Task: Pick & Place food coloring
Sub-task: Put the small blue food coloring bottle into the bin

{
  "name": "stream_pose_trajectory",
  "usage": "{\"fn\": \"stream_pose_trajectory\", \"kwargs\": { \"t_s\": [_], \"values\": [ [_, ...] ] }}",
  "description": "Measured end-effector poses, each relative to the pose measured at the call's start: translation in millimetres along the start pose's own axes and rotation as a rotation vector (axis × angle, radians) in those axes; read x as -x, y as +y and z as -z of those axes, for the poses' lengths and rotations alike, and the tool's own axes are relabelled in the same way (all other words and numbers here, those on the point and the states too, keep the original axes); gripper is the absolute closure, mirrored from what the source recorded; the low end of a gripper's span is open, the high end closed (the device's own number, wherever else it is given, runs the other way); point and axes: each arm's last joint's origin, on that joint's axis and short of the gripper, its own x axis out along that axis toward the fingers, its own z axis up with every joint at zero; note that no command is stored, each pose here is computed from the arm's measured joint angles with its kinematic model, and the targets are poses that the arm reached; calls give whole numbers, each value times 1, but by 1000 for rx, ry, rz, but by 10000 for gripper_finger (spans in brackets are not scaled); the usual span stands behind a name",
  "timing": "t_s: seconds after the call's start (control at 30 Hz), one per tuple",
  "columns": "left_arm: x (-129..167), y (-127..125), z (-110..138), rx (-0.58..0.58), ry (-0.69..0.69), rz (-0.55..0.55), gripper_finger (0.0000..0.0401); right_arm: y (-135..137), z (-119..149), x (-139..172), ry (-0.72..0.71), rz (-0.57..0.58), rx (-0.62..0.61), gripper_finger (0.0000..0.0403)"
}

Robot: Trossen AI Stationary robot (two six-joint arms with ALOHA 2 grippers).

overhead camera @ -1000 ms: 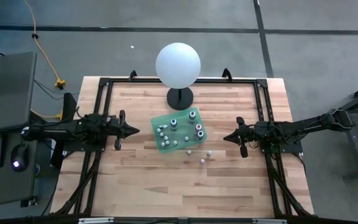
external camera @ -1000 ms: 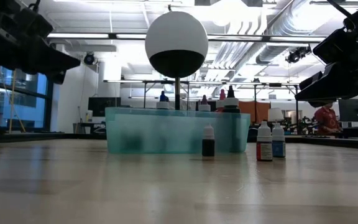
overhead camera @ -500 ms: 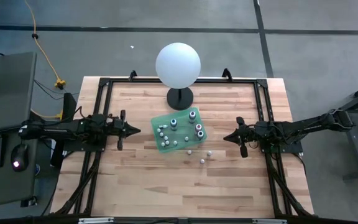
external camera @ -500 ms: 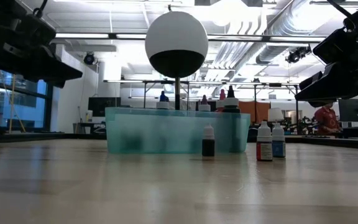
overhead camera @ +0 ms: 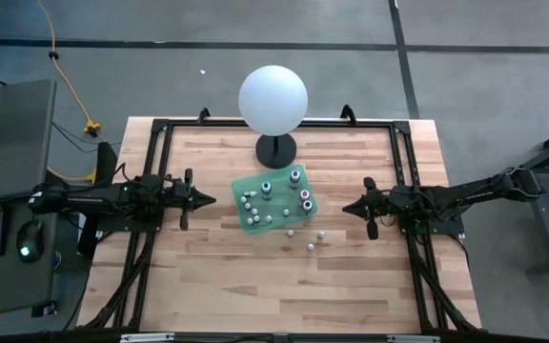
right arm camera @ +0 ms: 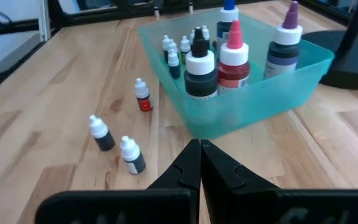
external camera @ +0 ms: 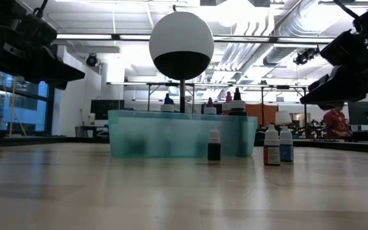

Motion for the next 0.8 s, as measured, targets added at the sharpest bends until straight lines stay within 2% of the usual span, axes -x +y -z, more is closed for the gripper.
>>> {"fn": "stream_pose_trajectory", "kwargs": {
  "t_s": [0.13, 0.27, 0.4, 0.47, 0.63, 0.8],
  "values": [
    [0, 0, 0, 0, -2, -1, 401, 0, 0, 0, 2, -17, -63, 400],
    [0, 0, 0, 0, -3, -1, 401, 3, -2, 0, -1, -89, -139, 400],
    [0, 0, 0, 0, -5, -1, 401, 6, -8, 1, 6, -175, -77, 400],
    [0, 0, -1, 0, -5, -1, 401, 8, -18, 3, 35, -170, -48, 400],
    [0, 0, -1, 1, -6, -2, 401, 11, -58, 17, 176, -70, 56, 400],
    [0, 0, -1, 1, -6, -2, 401, 15, -106, 29, 196, -2, 37, 396]
  ]
}}
